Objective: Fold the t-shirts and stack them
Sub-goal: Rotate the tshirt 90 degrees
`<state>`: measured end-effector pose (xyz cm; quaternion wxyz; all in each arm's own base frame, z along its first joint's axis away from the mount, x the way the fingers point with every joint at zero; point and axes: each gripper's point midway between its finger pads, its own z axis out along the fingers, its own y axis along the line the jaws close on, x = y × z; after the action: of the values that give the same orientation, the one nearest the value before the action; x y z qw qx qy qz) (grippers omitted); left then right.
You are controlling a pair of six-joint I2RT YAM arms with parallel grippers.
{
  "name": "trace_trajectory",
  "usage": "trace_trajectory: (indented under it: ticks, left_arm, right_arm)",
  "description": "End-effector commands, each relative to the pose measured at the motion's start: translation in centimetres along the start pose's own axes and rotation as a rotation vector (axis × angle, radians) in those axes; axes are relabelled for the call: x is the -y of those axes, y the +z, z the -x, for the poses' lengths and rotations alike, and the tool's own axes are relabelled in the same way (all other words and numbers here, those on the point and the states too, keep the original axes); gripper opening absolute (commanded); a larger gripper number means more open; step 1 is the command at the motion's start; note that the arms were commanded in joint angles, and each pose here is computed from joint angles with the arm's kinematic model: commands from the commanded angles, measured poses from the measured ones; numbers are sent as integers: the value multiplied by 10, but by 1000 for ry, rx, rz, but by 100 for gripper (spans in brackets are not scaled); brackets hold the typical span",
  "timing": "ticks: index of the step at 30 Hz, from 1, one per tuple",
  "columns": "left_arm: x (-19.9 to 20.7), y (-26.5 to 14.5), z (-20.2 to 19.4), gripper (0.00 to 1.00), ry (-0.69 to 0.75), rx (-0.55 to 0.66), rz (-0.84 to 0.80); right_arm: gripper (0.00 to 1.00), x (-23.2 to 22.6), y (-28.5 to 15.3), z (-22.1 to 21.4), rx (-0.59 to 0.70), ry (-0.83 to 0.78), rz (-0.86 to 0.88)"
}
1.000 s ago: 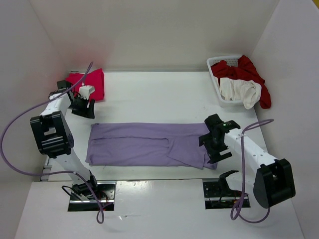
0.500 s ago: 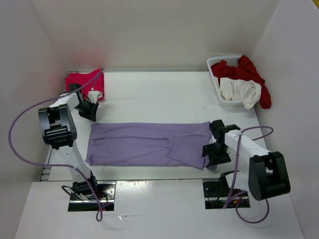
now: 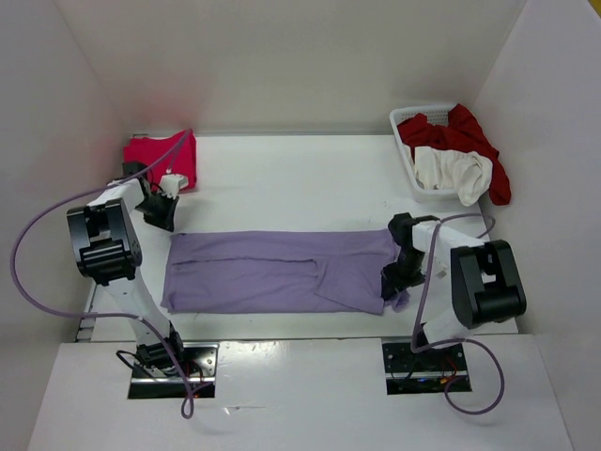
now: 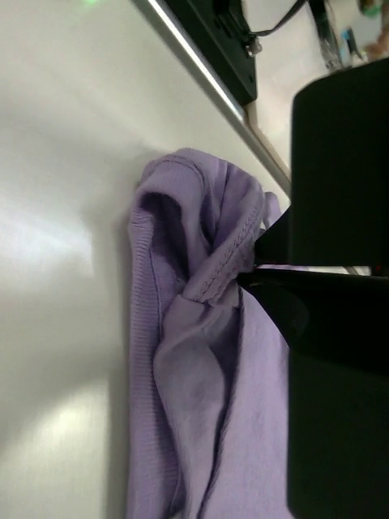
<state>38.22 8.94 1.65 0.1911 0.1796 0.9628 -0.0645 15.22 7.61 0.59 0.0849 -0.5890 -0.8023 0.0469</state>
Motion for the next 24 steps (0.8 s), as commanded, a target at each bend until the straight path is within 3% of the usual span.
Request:
trace_trajectory:
  ticks: [1,7,8,11,13,14,16,17,21,24]
  left_arm:
    - [8,2,-50,7,-56,-131,-45]
    - [9,-16,-75,7,-120,-152,-73]
    - [10,-21,-75,10,-130,-143,-79]
    - [16,-39,-84,30,-156,-148,-114]
    - [13,-49,-87,38,-158,-139,-116]
    - [16,-56,-86,43,-160,-144,-121]
    - [16,-65,-86,47,-131,-149,-116]
    - [20,-69,-88,48,-137,-163,-130]
    - [20,-87,-79,51,-121,-173,-144]
    - [16,-97,-67,52,-123,-164,-154]
  right_arm:
    - [0,-59,-9,39,197,-103,130]
    - [0,-143,-47,55,292,-241,307]
    - [0,-160,-48,57,298,-252,322]
    - [0,-200,-52,48,320,-369,370]
    - [0,-235,-73,45,393,-435,426]
    - [0,-245,-62,34,410,-517,392]
    - [0,-277,-80,21,467,-578,438]
    - [0,-287,-69,23,470,-601,423]
    - [0,-349,-85,22,428,-639,624]
    - [0,-391,-94,33,510,-723,610]
